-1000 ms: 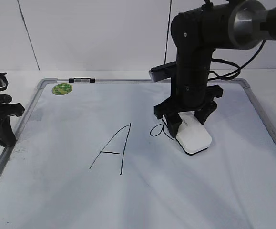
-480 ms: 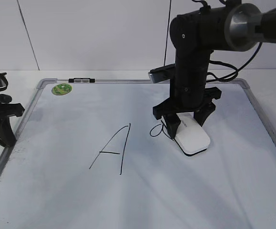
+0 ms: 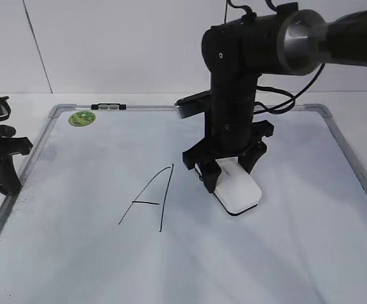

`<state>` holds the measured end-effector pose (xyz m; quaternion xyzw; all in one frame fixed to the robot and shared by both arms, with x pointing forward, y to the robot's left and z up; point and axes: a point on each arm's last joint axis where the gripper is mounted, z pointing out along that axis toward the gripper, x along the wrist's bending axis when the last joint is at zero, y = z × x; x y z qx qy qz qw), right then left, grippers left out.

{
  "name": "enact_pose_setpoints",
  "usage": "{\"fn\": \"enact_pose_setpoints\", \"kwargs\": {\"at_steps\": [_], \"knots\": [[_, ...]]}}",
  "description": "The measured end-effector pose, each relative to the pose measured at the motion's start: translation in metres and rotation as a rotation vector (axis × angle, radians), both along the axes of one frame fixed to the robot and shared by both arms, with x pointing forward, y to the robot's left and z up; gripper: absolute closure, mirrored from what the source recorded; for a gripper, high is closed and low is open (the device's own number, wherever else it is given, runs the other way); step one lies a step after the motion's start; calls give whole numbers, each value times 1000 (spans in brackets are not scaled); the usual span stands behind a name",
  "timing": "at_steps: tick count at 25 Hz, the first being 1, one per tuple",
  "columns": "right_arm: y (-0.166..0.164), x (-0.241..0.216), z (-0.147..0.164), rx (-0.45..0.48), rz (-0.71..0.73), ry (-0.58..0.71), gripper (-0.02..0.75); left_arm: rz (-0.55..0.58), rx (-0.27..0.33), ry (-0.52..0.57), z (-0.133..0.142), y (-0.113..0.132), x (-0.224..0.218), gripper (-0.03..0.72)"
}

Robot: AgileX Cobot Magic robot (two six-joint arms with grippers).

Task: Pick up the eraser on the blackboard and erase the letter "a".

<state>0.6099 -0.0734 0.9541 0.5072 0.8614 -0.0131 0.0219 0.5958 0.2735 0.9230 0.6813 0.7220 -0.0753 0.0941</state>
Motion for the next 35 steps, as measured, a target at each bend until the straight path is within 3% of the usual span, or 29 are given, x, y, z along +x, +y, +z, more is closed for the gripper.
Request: {"fn": "enact_pose_setpoints", "kwargs": {"at_steps": [5,13,28,35], "knots": [[16,-10,0,2,45,-3,206,0,0,0,0,0,0,670],[15,-9,-1,-10,48,-9,206,0,0,0,0,0,0,670],[-23,14,-1,12,-91,-1,206,0,0,0,0,0,0,670],[-26,16,-1,-1,-99,-11,206,0,0,2,-1,0,0,670]]}}
